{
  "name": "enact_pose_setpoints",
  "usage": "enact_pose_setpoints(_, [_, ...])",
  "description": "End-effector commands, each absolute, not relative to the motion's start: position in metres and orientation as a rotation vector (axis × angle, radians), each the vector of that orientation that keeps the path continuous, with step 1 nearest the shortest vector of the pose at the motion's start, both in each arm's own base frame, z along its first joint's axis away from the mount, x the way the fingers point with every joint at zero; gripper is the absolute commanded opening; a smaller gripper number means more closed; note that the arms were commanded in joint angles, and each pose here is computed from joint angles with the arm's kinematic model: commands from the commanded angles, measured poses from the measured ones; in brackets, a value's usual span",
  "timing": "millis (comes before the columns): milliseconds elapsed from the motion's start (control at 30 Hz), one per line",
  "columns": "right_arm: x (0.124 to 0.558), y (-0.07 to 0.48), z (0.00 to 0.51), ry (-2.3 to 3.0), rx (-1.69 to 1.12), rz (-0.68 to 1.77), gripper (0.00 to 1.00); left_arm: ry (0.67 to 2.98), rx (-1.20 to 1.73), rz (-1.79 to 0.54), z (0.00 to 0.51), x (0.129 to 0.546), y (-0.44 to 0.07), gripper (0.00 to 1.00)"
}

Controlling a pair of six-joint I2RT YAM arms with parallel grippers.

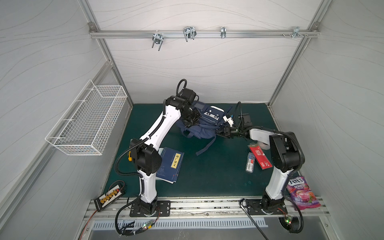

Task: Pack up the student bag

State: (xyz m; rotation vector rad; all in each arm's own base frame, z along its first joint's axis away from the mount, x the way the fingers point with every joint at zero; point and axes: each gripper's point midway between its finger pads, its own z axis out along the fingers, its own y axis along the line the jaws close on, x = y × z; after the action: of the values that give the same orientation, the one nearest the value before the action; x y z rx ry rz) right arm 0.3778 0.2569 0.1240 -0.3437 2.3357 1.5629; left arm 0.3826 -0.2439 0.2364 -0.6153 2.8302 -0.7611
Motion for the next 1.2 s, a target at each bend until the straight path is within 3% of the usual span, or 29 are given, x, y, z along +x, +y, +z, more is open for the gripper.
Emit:
enact_pose_setpoints(0, [0.385, 0.262, 0.134, 2.271, -0.382, 1.559, 0.22, 2.752, -0.542, -0.891, 0.275, 0.38, -0.253, 0.0])
enact_pose_setpoints(267, [0.364, 0.253, 0.133, 2.308, -0.378, 1.508, 0.0, 2.732, -0.544, -0.862, 0.277, 0.385, -0.246, 0.0])
enact_pose_setpoints(567, [0.326, 0.238, 0.139, 2.444, -0.342, 1.277, 0.0, 2.715, -0.569, -0.799, 0.252, 0.393, -0.24, 0.0])
enact_pose_setpoints(800, [0.26, 0.278, 0.139, 2.576, -0.552, 1.181, 0.0, 2.695, -0.617, -0.926, 0.209, 0.397, -0.26, 0.0])
enact_pose_setpoints(1000, [0.241, 0.31, 0.129, 2.732, -0.605, 1.09, 0.0, 2.686, -0.601, -1.099, 0.181, 0.39, -0.299, 0.0])
enact_pose_setpoints(1033, [0.241, 0.312, 0.127, 2.752, -0.609, 1.099, 0.0, 2.702, -0.629, -1.111, 0.175, 0.388, -0.298, 0.04])
enact_pose_setpoints(1133, [0.242, 0.305, 0.125, 2.816, -0.598, 1.025, 0.0, 2.718, -0.718, -1.076, 0.162, 0.389, -0.27, 0.47])
enact_pose_setpoints(1167, [0.242, 0.301, 0.126, 2.834, -0.592, 0.984, 0.0, 2.705, -0.754, -1.046, 0.161, 0.39, -0.251, 0.67])
